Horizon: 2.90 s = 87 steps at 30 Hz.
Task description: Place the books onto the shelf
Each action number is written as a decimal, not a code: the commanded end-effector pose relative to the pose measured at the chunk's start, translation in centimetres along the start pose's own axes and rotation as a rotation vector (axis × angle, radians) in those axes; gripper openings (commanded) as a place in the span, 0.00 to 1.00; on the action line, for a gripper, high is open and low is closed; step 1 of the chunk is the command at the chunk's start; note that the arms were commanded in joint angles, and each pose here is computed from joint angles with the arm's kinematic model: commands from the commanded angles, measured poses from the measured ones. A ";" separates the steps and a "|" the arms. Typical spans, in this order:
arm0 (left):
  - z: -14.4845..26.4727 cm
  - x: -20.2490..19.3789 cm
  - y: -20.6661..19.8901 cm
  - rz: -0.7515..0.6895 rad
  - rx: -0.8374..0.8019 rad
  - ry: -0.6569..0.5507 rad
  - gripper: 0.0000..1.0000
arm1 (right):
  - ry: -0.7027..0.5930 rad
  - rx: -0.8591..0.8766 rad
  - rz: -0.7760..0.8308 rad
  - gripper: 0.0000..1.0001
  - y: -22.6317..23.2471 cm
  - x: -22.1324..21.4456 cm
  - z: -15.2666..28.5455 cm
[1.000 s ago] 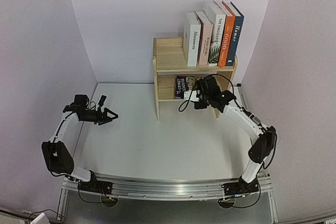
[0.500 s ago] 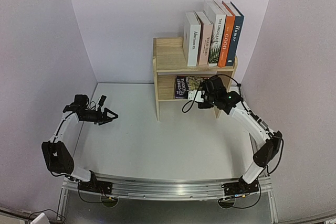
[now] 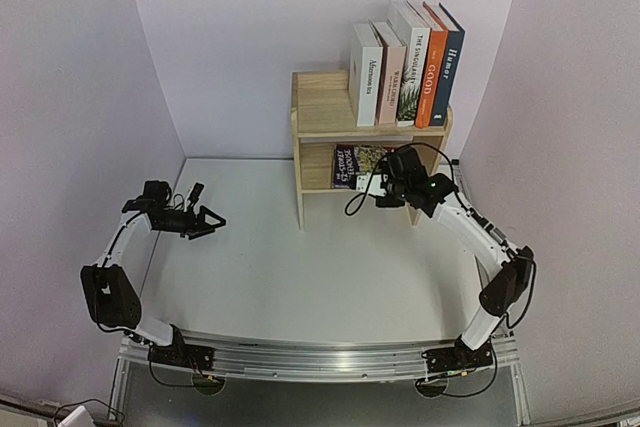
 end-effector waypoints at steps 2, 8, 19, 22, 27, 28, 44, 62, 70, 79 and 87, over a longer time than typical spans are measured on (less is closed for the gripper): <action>0.5 0.4 -0.9 -0.043 -0.008 -0.011 1.00 | 0.005 -0.021 -0.016 0.56 -1.3 -0.4 -0.2; 0.5 0.4 -0.9 -0.041 -0.007 -0.010 1.00 | -0.005 -0.039 -0.013 0.54 -2.2 0.1 -1.0; 0.6 0.2 -0.9 -0.049 -0.005 -0.012 1.00 | 0.002 -0.055 -0.040 0.50 -3.2 -0.1 -2.2; 0.6 0.1 -0.9 -0.049 -0.004 -0.011 1.00 | 0.009 -0.055 -0.055 0.43 -3.1 -0.5 -2.1; 0.5 0.1 -0.8 -0.049 -0.006 -0.010 1.00 | 0.030 -0.043 -0.080 0.32 -2.5 -1.0 -2.2; 0.5 0.2 -0.8 -0.048 -0.006 -0.009 1.00 | 0.036 -0.044 -0.086 0.30 -2.5 -1.0 -2.2; 0.4 0.1 -0.6 -0.040 -0.008 -0.005 1.00 | 0.060 -0.039 -0.145 0.36 -1.9 -1.5 -1.8; 0.3 0.1 -0.6 -0.041 -0.011 -0.002 1.00 | -0.093 -0.073 -0.133 0.53 -3.5 5.2 -1.6; 0.4 0.1 -0.6 -0.045 -0.013 -0.002 1.00 | -0.133 -0.047 -0.113 0.58 -2.8 7.9 -3.4; 0.4 0.0 -0.7 -0.051 -0.016 -0.001 1.00 | -0.134 -0.067 -0.119 0.55 -3.3 8.8 -4.8; 0.4 -0.1 -0.8 -0.054 -0.016 -0.002 1.00 | -0.115 -0.072 -0.124 0.48 -3.3 8.7 -5.4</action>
Point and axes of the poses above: each gripper's point midway between its finger pads, its own z axis back along the fingers, its own y axis along the line the jaws close on, x = y × z, the point moved 5 cm from there along z, back along the fingers, and after that the axes turned 11 degrees about z, right-handed, at the moved point
